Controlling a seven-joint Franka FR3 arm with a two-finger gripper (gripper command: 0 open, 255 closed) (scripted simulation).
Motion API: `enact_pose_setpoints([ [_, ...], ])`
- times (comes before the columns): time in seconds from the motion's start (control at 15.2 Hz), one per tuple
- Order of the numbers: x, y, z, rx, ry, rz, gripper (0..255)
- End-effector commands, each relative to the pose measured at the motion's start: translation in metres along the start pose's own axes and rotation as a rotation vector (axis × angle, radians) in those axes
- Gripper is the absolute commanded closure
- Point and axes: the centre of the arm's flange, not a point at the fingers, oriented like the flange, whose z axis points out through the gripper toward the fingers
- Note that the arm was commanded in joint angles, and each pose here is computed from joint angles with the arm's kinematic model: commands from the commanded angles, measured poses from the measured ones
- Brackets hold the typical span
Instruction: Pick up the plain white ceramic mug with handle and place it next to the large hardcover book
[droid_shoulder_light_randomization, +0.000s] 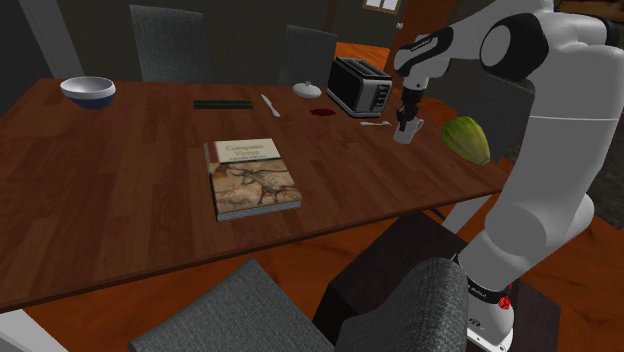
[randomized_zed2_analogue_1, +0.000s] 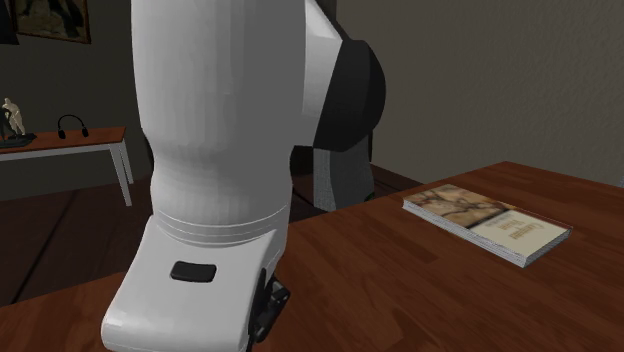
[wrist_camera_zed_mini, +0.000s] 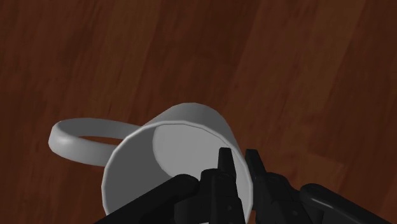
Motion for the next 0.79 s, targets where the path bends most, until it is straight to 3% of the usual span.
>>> enact_pose_setpoints([
  [0.0,-0.002,0.000,-0.009,0.000,0.000,0.000,255],
  [0.73,-0.012,0.001,-0.067,0.000,0.000,0.000,255],
])
